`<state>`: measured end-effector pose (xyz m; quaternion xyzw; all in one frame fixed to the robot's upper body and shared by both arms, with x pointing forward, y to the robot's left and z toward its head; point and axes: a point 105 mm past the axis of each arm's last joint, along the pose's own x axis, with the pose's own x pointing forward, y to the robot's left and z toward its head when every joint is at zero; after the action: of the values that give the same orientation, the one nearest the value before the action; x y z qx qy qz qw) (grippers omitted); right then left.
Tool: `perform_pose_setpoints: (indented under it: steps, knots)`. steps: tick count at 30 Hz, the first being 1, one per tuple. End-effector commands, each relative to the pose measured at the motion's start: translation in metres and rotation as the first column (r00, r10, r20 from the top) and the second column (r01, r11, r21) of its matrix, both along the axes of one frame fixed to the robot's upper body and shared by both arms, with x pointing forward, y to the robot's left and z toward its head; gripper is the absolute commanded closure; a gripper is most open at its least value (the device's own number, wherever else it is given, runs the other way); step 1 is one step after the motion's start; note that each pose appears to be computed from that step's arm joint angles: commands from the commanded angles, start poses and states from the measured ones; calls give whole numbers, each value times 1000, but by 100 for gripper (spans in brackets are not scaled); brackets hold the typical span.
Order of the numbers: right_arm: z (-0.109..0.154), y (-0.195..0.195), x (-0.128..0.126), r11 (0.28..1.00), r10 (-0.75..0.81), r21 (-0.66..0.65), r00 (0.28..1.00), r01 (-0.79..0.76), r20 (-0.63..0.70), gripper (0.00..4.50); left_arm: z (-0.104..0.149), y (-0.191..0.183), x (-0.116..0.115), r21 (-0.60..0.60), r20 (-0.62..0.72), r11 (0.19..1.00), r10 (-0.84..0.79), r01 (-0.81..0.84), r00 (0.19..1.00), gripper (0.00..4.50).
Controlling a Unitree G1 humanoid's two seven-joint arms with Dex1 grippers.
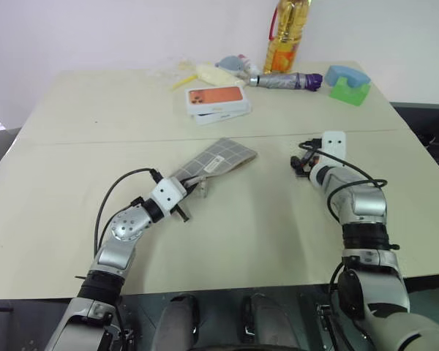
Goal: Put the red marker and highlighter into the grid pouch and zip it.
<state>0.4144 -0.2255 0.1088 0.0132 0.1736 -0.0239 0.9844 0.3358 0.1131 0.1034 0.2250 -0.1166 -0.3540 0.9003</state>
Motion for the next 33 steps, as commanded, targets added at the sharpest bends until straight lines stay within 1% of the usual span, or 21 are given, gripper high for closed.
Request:
perform_pose_setpoints:
  steps: [1,3,4,5,6,8,10,12,14,17,19,21,22,28,31,33]
  knots:
    - [17,-5,4,999,-36,5,997,36,72,186,11,0,-1,-13,39,1000,7,-7,999,450]
    - [18,-7,4,999,-43,0,996,43,80,281,12,-1,-1,-15,39,1000,8,-7,999,450]
    - [20,-7,3,999,-44,-1,995,44,90,341,12,-1,-1,-18,39,1000,7,-7,999,450]
    - [21,-7,3,999,-44,-2,994,44,97,392,13,-1,-1,-20,38,1000,7,-7,999,450]
    - [25,-8,1,999,-39,-14,992,41,117,412,13,-1,0,-22,37,1000,7,-6,999,450]
    - [36,-8,-4,999,-8,-49,986,16,165,412,15,-3,0,-31,36,1000,0,1,999,450]
    - [48,-4,-14,993,67,-107,977,-46,201,412,18,-5,1,-46,39,999,-10,12,999,450]
    - [60,-1,-27,967,170,-224,960,-120,223,412,21,-5,2,-60,38,998,-11,14,999,450]
    - [71,6,-44,913,303,-348,926,-215,223,412,23,-5,3,-72,35,997,-22,24,999,450]
    - [77,21,-69,803,489,-473,855,-364,173,412,24,-6,2,-81,30,995,-47,50,998,450]
    - [72,34,-89,683,616,-551,784,-481,80,412,24,-7,1,-91,21,993,-68,69,997,450]
    - [61,43,-104,593,683,-576,730,-563,-10,412,24,-9,-1,-99,14,991,-89,90,996,450]
    - [58,45,-107,570,697,-580,717,-582,-35,412,23,-10,-2,-98,12,990,-99,99,995,450]
    - [50,55,-114,527,733,-564,676,-636,-78,412,23,-11,-3,-93,13,989,-115,116,993,450]
    - [51,55,-112,528,730,-567,679,-632,-77,412,23,-11,-4,-91,15,988,-122,123,992,450]
    - [51,55,-112,514,734,-576,674,-636,-90,412,22,-13,-7,-82,19,987,-139,140,990,450]
